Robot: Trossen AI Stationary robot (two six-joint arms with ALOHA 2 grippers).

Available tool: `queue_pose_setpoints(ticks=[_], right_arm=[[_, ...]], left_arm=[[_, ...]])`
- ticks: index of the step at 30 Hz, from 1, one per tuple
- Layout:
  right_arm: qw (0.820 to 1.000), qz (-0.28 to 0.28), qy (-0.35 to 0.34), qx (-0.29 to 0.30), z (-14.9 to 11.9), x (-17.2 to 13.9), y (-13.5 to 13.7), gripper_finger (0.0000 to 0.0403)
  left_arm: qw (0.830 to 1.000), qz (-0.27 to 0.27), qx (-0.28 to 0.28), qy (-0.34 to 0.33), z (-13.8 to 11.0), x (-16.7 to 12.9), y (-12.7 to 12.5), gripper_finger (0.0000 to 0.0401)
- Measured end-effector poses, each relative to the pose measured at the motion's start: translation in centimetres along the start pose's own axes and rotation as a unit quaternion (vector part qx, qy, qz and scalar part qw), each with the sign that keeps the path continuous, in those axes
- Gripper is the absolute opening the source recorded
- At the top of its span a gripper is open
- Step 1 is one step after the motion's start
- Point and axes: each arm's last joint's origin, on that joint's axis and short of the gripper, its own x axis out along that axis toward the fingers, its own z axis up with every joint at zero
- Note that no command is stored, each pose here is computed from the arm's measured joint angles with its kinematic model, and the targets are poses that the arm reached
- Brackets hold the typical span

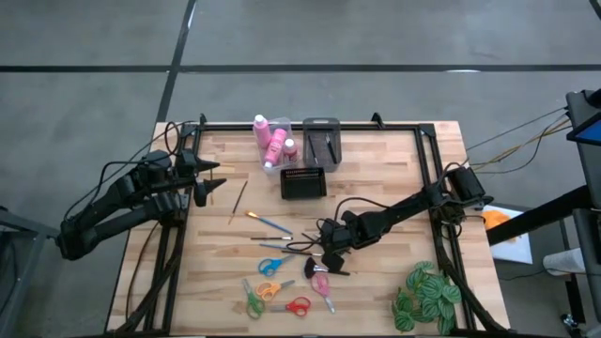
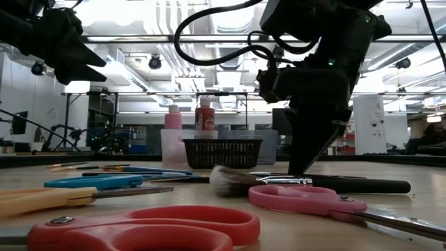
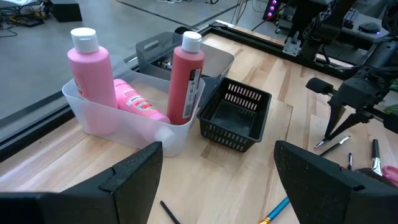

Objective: Pick & Place Paint Supplies
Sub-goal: Put the black paint brush into the gray bin

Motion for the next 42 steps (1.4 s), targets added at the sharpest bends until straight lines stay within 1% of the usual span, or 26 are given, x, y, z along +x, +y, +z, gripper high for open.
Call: queue_pose_setpoints(ticks=[9, 20, 25, 28, 33, 35, 42], right_arm=[[1.000, 0.008, -0.004, 0.003, 0.4, -0.7, 0.2, 0.0023], [0.999, 0.034, -0.028, 0.004, 1.1, -2.6, 0.4, 0.0023], [0.997, 0.049, -0.048, -0.045, 1.7, -4.7, 0.0, 0.0023], [0.995, 0.048, -0.060, -0.063, 2.5, -6.4, -1.1, 0.0023], [0.993, 0.034, -0.090, -0.074, 4.5, -9.0, -4.0, 0.0023], [0.990, 0.033, -0.112, -0.075, 5.4, -10.1, -5.2, 0.0023], [0.985, 0.016, -0.170, -0.004, 8.1, -12.5, -9.8, 0.0024]], left_arm=[[1.000, 0.000, 0.000, 0.000, 0.0, 0.0, 0.0, 0.0311], [1.000, 0.000, 0.000, 0.000, 0.0, 0.0, 0.0, 0.0311], [1.000, 0.000, 0.000, 0.000, 0.0, 0.0, 0.0, 0.0311], [1.000, 0.000, 0.000, 0.000, 0.0, 0.0, 0.0, 0.0311], [1.000, 0.000, 0.000, 0.000, 0.0, 0.0, 0.0, 0.0311], [1.000, 0.000, 0.000, 0.000, 0.0, 0.0, 0.0, 0.0311], [1.000, 0.000, 0.000, 0.000, 0.0, 0.0, 0.0, 0.0311]])
